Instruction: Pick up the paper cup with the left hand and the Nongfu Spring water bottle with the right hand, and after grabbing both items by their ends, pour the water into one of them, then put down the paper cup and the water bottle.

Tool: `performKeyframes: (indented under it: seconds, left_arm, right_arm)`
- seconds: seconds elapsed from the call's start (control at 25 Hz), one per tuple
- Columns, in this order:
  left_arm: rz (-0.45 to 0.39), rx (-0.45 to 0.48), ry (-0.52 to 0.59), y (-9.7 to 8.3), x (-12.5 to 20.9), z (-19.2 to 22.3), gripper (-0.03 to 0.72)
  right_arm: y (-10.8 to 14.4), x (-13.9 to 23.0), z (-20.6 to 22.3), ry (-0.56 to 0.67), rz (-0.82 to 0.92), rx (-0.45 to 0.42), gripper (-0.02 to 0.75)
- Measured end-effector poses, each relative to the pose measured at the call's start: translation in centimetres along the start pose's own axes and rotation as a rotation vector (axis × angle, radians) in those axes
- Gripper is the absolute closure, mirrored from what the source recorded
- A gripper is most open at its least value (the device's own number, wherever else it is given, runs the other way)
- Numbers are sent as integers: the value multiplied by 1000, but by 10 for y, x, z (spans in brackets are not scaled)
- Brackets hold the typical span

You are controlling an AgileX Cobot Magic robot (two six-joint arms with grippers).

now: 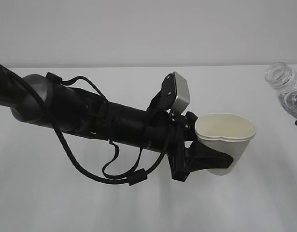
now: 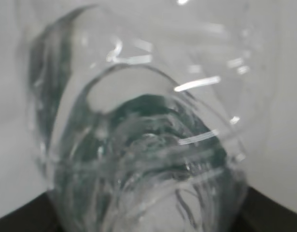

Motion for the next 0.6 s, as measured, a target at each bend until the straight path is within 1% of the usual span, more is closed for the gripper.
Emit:
performKeyframes:
  seconds: [0.32, 0.6]
  left_arm:
    - [12, -9, 3, 3, -3, 1, 279]
    - [16, -12, 2, 5, -4, 1, 279]
  right_arm:
    - [-1, 0, 0, -4, -98, 9, 309]
    - [-2, -1, 0, -8, -142, 13, 309]
Point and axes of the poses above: a point on each arm's last joint axis where the gripper is mounted, z pointing out along that axis toward the gripper, y along the wrist's bending axis when the last joint is at zero, x = y × z, the point moved 4 cm from there along z, pointing out along that axis toward the gripper, and after that the axes turned 8 degrees about z, right-handed, at the moved point
